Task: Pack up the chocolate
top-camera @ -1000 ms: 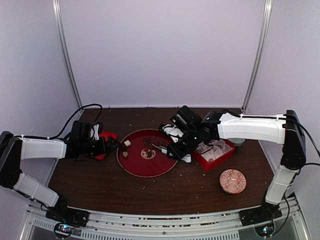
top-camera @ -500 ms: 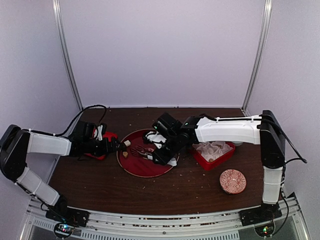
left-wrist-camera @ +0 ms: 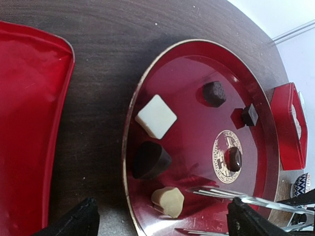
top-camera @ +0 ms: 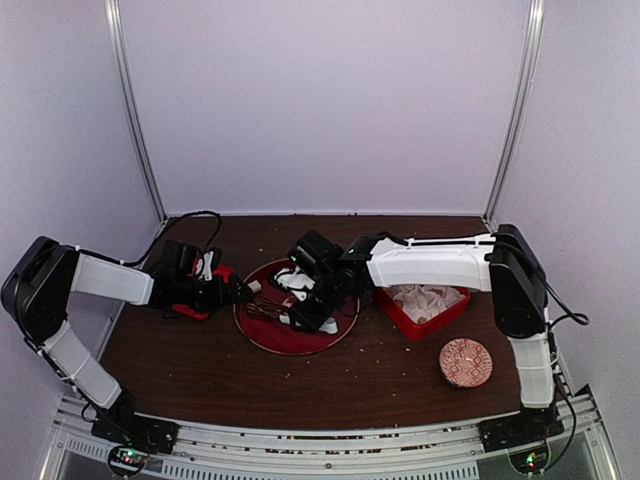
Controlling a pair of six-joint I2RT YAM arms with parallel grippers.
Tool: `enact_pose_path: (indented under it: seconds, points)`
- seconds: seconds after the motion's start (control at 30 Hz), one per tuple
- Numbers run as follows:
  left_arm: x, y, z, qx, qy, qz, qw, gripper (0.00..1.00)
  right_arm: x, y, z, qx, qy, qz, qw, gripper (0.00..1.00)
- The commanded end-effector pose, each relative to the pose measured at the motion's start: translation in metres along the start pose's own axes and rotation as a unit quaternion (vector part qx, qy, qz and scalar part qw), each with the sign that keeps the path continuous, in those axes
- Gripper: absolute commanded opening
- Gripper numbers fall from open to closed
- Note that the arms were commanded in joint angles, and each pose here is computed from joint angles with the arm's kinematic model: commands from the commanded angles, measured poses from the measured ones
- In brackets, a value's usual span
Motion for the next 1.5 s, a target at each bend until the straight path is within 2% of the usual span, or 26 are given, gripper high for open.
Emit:
enact_pose_path:
  seconds: [0.0, 0.37, 0.53, 0.77, 1.1, 1.47]
  points:
    - [0.007, -0.011, 0.016, 0.024, -0.024, -0.025, 0.999, 0.93, 0.003, 0.008, 0.012, -0.011, -0.009, 0.011, 1.0, 0.38]
    - [0.012, -0.01, 0.013, 0.022, -0.018, -0.026, 0.999, 0.92, 0.022, 0.006, 0.016, -0.005, 0.004, 0.002, 1.0, 0.36]
    - [0.011, -0.01, 0.014, 0.023, -0.019, -0.022, 0.999, 0.92, 0.017, 0.005, 0.011, -0.006, 0.01, -0.003, 1.0, 0.29]
    - [0.005, -0.013, 0.021, 0.026, -0.031, -0.02, 0.999, 0.92, -0.011, 0.006, 0.008, -0.005, -0.012, -0.002, 1.0, 0.23]
    - [-0.004, -0.016, 0.027, 0.027, -0.044, -0.013, 0.999, 0.92, -0.054, 0.001, -0.003, 0.007, -0.045, -0.015, 0.999, 0.21]
    - [-0.006, -0.017, 0.027, 0.027, -0.044, -0.013, 0.999, 0.92, -0.121, -0.049, -0.062, 0.082, -0.059, -0.075, 0.992, 0.2]
Point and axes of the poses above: each gripper's point midway between its finger pads, its own x axis out along the fingers, its own y axis along the line the jaws close on, z = x × y, the point moved 6 cm from there along -x, back along the fingers, and after that the axes turned 10 degrees about x, right-handed, at the moved point
